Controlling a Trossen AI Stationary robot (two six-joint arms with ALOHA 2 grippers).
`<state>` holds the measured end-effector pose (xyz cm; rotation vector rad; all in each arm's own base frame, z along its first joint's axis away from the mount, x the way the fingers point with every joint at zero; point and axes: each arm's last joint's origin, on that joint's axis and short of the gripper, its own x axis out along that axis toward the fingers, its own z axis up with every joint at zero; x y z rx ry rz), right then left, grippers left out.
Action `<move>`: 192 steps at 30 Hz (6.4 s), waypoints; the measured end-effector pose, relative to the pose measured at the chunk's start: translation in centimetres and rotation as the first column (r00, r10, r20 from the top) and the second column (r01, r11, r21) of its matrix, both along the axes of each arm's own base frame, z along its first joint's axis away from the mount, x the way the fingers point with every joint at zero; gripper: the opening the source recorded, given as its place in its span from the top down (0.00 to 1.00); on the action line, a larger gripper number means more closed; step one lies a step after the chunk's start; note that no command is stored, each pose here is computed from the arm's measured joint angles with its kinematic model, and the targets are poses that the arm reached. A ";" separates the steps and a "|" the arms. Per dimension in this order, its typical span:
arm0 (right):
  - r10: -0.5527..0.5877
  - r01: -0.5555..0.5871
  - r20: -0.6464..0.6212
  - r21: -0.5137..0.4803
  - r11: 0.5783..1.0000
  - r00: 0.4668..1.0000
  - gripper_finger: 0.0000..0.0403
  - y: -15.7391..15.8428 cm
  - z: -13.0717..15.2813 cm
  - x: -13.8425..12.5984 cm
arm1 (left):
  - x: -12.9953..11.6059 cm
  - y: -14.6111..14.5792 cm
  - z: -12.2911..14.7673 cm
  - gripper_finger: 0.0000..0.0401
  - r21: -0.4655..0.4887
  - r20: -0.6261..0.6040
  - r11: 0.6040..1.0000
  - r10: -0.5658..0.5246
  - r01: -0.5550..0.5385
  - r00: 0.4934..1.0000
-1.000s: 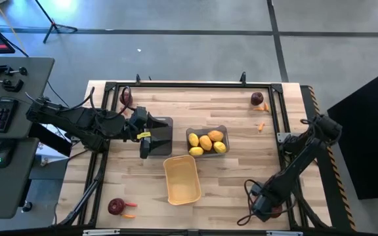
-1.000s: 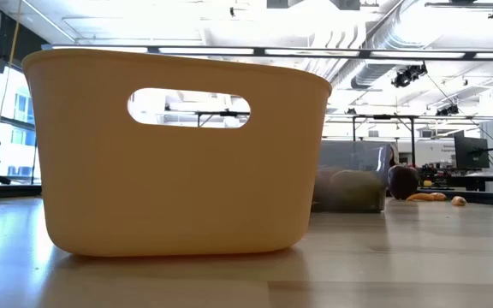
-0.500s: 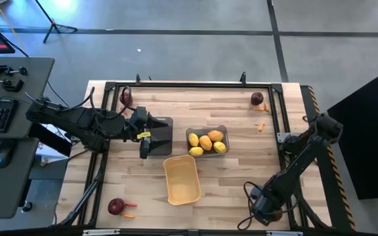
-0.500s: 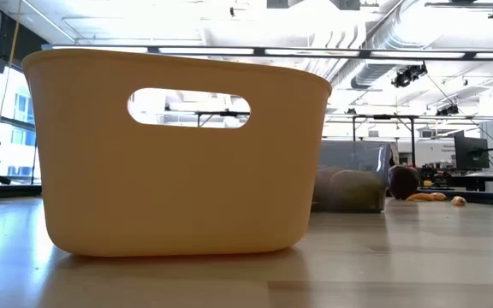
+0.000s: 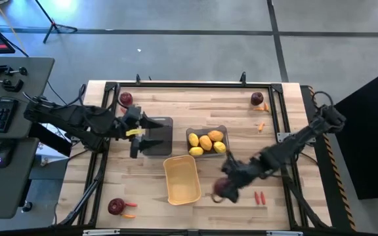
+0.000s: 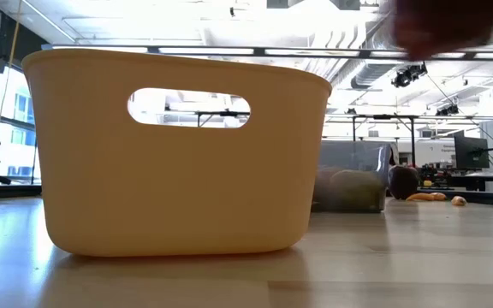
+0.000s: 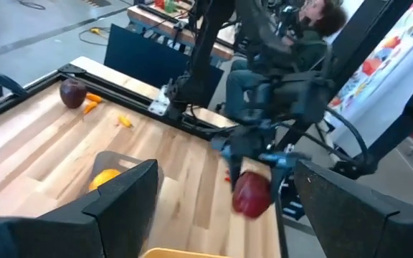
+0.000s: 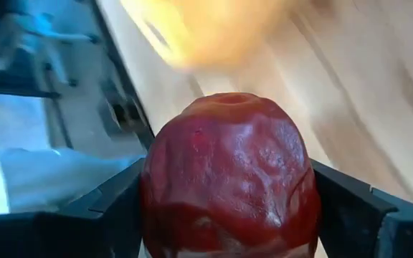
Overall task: Sort produce into baskets
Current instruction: Put the apple into the yellow bin
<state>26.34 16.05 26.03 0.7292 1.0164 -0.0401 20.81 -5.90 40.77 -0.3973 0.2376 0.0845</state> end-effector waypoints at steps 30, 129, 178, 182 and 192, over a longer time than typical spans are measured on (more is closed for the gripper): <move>0.079 -0.109 0.374 0.059 0.992 0.924 0.18 -1.7 -5.9 10.4 | -0.4 -0.1 0.2 0.22 -0.062 0.008 0.998 0.003 -0.003 1.000; -0.311 0.303 0.436 0.090 0.949 0.845 0.03 -10.5 -5.8 -4.6 | -4.9 -16.9 -19.1 0.10 -0.206 -0.978 0.836 -0.179 -0.508 0.103; -0.316 0.324 0.407 0.050 0.945 0.857 0.03 -10.6 -6.2 -4.8 | -4.0 -18.3 -22.5 0.34 -0.222 -0.975 0.857 -0.199 -0.466 0.099; -0.317 0.326 0.398 0.046 0.944 0.861 0.03 -10.6 -6.2 -4.8 | -4.6 -17.5 -21.2 0.36 -0.215 -0.977 0.859 -0.192 -0.465 0.096; -0.317 0.326 0.396 0.045 0.944 0.862 0.03 -10.6 -6.3 -4.8 | -3.8 -11.7 -10.4 0.37 -0.393 -0.712 0.847 -0.033 -0.359 0.702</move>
